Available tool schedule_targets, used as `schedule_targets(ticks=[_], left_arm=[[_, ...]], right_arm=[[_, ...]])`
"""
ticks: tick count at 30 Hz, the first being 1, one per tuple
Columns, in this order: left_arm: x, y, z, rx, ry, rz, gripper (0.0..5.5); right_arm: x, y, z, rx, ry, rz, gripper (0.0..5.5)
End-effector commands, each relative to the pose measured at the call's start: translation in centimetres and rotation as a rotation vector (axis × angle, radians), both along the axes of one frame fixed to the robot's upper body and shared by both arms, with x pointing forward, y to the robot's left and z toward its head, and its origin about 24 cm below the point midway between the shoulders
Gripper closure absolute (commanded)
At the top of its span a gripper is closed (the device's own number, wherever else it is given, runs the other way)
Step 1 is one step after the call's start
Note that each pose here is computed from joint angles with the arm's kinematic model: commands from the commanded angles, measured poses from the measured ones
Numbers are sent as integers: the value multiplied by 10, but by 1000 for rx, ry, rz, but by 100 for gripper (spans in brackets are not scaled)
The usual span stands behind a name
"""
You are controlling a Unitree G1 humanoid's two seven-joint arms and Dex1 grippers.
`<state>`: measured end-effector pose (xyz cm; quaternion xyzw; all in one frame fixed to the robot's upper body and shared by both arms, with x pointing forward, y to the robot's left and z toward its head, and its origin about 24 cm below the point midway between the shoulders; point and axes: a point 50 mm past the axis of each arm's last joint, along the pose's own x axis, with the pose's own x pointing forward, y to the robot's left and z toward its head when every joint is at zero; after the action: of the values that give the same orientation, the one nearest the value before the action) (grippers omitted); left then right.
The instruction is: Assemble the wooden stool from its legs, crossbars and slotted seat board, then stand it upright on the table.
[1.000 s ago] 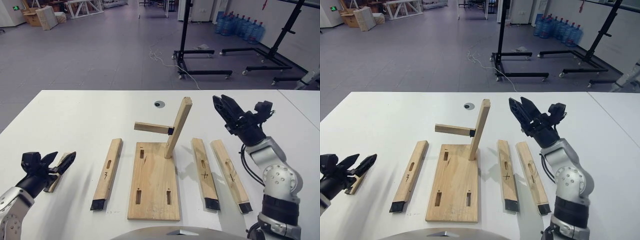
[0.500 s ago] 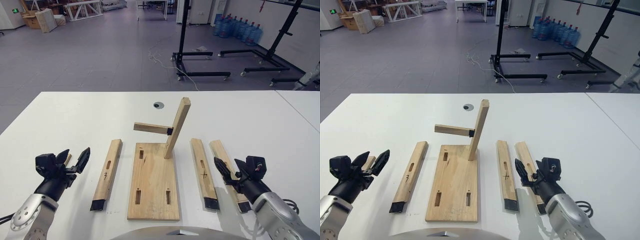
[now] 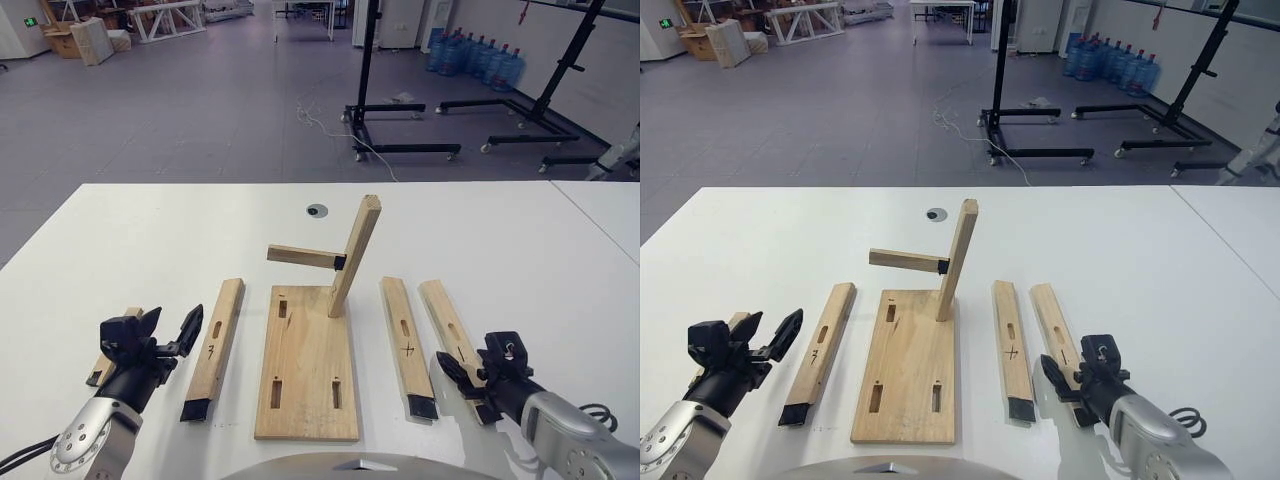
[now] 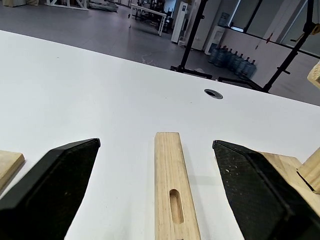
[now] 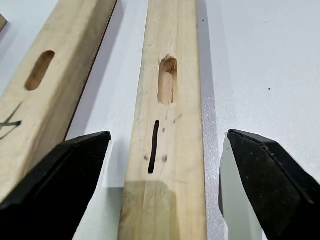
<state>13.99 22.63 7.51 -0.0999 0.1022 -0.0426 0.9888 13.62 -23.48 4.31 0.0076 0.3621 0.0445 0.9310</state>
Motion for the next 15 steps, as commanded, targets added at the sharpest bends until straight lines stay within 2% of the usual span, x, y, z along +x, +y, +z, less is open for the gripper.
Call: schedule_targets(ticks=[1, 10, 15], left_arm=[[4, -1, -2, 20, 3, -21, 137], [11, -2, -5, 22, -15, -25, 137], [15, -1, -4, 30, -34, -22, 137]], right_arm=[[-12, -6, -20, -36, 154, -10, 183], [-15, -8, -32, 32, 242, -32, 335], [4, -14, -28, 29, 190, -22, 348]])
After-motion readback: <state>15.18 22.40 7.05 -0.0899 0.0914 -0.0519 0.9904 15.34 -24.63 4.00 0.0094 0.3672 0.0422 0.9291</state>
